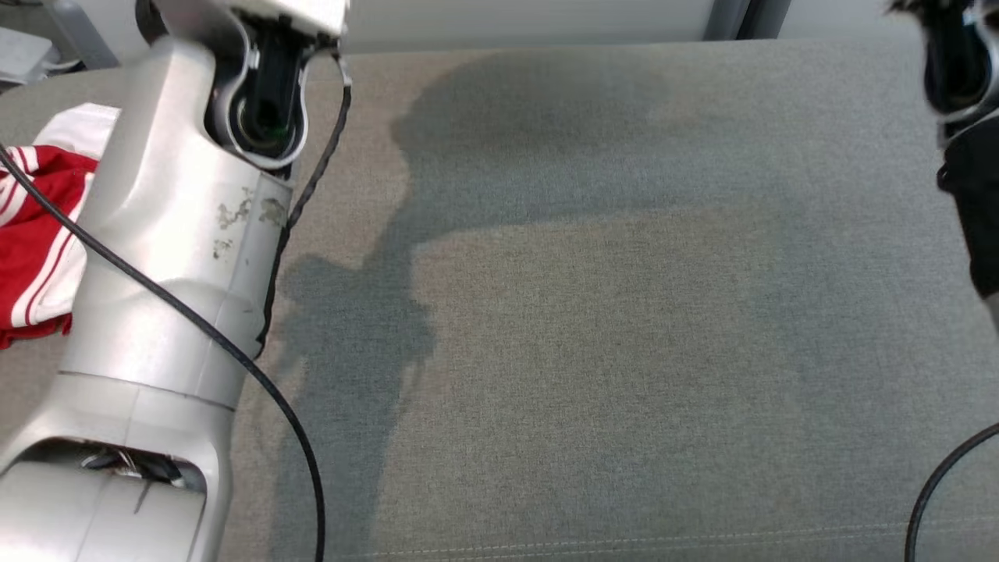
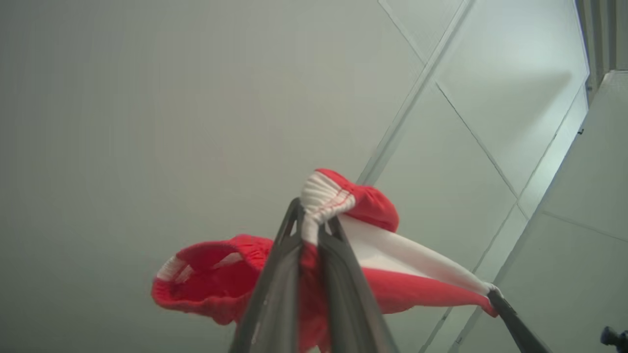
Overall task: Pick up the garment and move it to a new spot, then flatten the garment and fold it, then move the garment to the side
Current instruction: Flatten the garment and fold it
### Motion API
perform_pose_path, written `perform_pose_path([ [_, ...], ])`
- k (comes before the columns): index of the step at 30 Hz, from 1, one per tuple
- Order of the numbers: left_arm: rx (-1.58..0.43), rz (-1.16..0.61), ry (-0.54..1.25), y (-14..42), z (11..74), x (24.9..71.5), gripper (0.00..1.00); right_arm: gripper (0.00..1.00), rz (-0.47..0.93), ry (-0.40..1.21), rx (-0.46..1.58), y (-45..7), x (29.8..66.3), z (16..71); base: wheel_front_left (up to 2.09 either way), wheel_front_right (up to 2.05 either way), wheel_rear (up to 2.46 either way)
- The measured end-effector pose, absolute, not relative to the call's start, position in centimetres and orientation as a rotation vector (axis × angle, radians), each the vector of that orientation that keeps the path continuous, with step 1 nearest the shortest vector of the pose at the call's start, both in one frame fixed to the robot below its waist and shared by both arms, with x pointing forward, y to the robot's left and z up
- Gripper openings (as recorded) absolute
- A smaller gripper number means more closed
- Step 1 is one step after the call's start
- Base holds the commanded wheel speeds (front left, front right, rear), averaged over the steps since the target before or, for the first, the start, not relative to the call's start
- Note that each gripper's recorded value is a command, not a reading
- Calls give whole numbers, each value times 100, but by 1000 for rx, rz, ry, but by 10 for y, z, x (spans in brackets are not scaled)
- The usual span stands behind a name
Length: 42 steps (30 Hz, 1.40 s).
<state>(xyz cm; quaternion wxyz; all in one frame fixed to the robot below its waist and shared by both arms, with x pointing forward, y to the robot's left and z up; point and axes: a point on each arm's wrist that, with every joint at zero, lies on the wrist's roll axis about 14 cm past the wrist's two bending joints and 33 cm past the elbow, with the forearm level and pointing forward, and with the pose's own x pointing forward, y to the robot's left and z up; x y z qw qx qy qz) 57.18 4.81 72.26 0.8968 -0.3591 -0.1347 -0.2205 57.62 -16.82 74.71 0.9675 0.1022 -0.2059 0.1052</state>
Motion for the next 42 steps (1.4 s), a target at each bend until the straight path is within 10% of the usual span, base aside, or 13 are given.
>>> perform_pose_path([
  [12,-860,-248,369,22,424,519,0,0,75,266,251,-182,542,442,0,0,0],
  [23,-815,-351,422,10,411,449,9,0,33,274,289,-205,495,418,0,0,0],
  [27,-719,-409,494,7,394,414,42,0,48,276,269,-204,471,414,0,0,0],
  [31,-639,-423,531,15,383,402,53,0,52,270,269,-202,456,414,0,0,0],
  [34,-596,-462,555,11,380,394,35,0,44,273,274,-203,446,412,0,0,0],
  [36,-582,-477,559,9,380,391,0,0,37,273,280,-205,442,412,0,0,0],
  [42,-491,-523,573,9,375,382,0,0,48,263,269,-204,431,415,0,0,0],
])
